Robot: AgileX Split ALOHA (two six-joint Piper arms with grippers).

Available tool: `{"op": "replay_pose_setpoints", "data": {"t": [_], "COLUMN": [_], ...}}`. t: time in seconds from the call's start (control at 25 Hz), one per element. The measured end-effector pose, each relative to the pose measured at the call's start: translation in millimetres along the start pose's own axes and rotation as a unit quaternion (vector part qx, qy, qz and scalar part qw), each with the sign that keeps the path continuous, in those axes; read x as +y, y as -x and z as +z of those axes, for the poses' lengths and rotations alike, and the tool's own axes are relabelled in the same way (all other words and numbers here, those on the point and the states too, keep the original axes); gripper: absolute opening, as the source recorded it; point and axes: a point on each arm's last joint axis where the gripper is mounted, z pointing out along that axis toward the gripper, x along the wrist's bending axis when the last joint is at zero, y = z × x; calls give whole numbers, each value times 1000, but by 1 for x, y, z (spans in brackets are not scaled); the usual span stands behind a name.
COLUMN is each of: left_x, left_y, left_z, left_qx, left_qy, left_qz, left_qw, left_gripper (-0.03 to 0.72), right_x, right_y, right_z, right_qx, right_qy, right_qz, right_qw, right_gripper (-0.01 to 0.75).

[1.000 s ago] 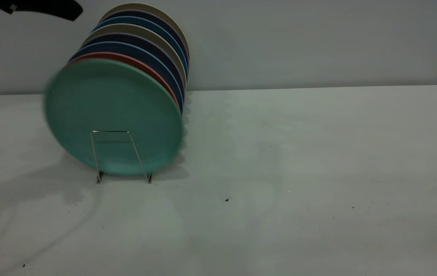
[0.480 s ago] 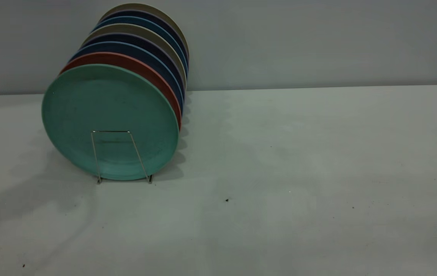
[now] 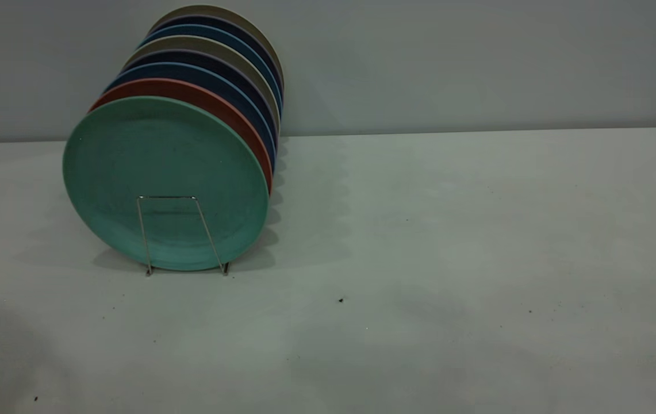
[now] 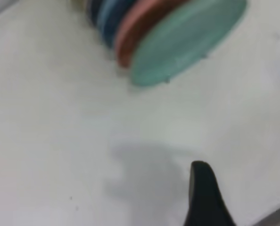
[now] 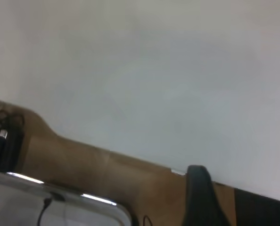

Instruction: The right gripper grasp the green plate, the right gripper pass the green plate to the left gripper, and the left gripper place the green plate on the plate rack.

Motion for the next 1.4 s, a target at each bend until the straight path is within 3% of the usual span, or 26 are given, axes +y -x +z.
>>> {"op": "replay_pose_setpoints", "data": {"t": [0.28, 0.64, 0.92, 1.28, 1.4], "left_x": [-42, -153, -213, -234, -239], "left_y": [34, 83, 103, 116, 120], "left_z": [-47, 3, 34, 19, 15], "left_qx": [29, 5, 28, 71, 80], "left_qy": [58, -6, -13, 76, 101], "left_qz": [-88, -147, -143, -146, -141], "left_qw": [994, 989, 989, 984, 982], "left_gripper": [472, 472, 472, 472, 472], "right_x": [-1, -1, -1, -2, -7], "right_y": [5, 6, 6, 6, 7], "right_z": [1, 1, 1, 0, -7], "right_qx": [-26, -33, -33, -33, -46], "right_qy": [-3, -2, -2, 1, 32], "right_qz": [14, 20, 21, 21, 36], "right_qw": [1000, 999, 999, 999, 998], "right_gripper": [480, 480, 480, 480, 480]}}
